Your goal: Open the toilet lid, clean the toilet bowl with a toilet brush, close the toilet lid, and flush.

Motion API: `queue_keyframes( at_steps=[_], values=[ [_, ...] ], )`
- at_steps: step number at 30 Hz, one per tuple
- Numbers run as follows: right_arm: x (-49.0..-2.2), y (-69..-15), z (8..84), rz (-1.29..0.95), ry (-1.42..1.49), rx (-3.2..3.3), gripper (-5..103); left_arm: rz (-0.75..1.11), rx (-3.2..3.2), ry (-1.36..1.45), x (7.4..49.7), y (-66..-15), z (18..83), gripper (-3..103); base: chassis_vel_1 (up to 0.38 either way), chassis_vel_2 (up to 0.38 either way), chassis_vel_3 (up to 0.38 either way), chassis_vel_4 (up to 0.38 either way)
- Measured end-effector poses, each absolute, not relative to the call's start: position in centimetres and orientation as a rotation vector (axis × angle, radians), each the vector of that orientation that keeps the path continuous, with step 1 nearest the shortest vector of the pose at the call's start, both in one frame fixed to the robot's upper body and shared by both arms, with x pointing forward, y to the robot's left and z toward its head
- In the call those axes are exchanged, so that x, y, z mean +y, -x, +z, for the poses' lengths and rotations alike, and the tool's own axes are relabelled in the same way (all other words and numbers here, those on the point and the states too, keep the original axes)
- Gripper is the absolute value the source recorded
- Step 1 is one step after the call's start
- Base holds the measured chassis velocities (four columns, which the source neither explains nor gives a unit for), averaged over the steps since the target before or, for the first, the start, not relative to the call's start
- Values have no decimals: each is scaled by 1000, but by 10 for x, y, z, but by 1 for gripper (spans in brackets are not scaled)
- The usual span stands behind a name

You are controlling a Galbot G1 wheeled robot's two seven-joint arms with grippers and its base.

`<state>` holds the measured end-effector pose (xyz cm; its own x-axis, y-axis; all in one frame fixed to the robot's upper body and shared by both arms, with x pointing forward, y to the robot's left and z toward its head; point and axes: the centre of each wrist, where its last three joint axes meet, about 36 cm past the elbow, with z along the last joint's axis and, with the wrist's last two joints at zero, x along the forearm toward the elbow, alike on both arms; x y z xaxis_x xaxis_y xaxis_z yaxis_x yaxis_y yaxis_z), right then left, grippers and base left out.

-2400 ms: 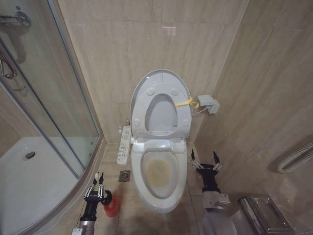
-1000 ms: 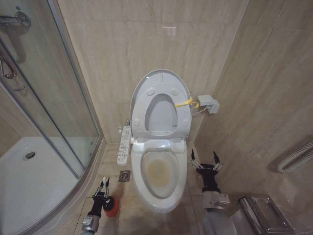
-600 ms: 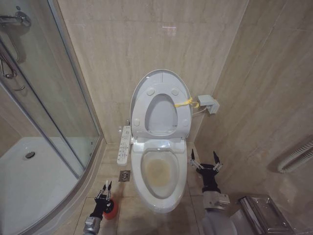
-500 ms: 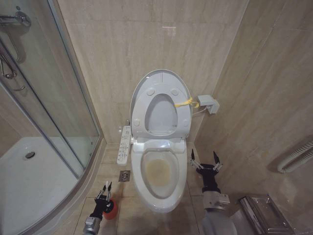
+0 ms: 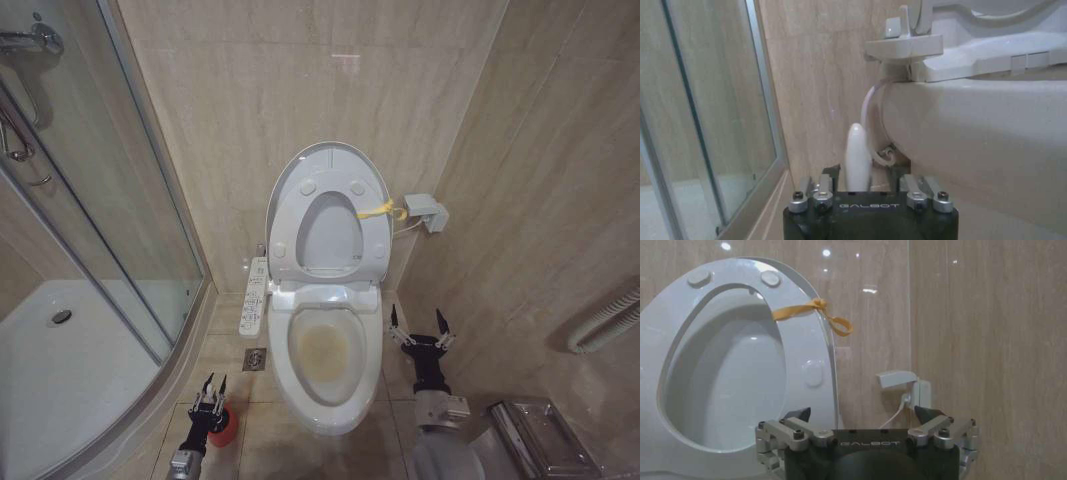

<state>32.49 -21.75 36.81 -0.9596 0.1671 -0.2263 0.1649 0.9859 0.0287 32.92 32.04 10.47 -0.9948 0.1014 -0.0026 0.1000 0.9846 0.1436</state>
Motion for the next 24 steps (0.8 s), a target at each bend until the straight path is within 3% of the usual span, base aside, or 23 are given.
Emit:
queue_keyframes(
  at_steps=[1, 2, 9, 10, 15, 16, 24],
  values=[
    [-218, -325, 368, 14, -246, 2901, 100, 221, 3117, -154, 319, -325, 106, 30, 0, 0, 0, 0],
    [-218, -325, 368, 14, -246, 2901, 100, 219, 3110, -148, 318, -321, 108, 57, 0, 0, 0, 0],
    [-218, -325, 368, 14, -246, 2901, 100, 199, 3032, -121, 311, -309, 135, 57, 0, 0, 0, 0],
    [-218, -325, 368, 14, -246, 2901, 100, 199, 3004, -118, 311, -307, 145, 85, 0, 0, 0, 0],
    [-218, -325, 368, 14, -246, 2901, 100, 247, 2908, -125, 314, -299, 179, 85, 0, 0, 0, 0],
    [-218, -325, 368, 14, -246, 2901, 100, 250, 2896, -119, 314, -298, 184, 99, 0, 0, 0, 0],
    [-218, -325, 368, 14, -246, 2901, 100, 261, 2877, 40, 298, -273, 248, 100, 0, 0, 0, 0]
  ],
)
